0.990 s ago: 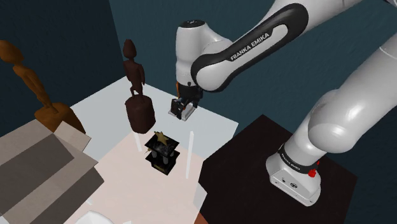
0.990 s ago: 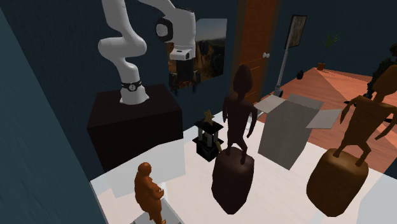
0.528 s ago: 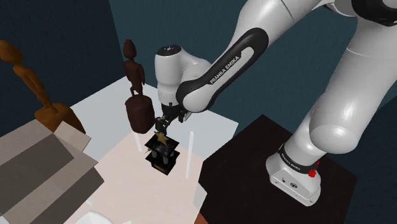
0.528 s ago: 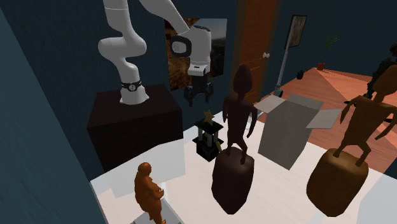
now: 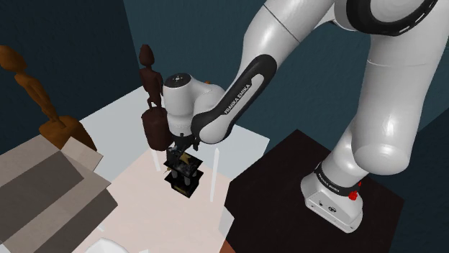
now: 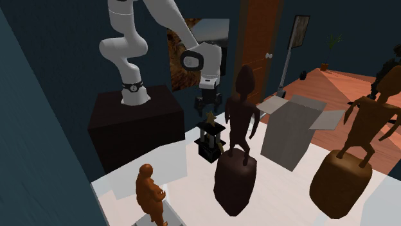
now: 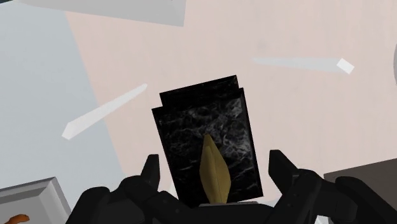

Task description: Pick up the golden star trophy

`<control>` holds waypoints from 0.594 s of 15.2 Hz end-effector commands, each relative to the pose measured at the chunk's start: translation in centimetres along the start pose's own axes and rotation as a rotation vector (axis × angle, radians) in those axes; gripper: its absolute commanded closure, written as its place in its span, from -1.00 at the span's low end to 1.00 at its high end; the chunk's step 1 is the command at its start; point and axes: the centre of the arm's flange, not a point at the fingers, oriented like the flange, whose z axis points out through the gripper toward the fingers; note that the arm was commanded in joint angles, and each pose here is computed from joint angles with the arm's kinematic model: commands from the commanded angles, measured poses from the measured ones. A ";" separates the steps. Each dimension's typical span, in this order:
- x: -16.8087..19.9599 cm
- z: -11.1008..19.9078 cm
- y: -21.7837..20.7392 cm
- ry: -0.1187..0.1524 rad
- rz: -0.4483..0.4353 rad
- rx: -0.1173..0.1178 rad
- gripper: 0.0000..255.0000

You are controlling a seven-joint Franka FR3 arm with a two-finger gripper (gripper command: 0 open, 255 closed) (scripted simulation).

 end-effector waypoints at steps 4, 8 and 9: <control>0.1 2.5 -0.1 0.000 0.000 0.000 -1.00; 0.1 2.4 -0.1 0.000 0.000 0.000 1.00; 0.2 2.4 -0.1 0.000 0.000 0.000 1.00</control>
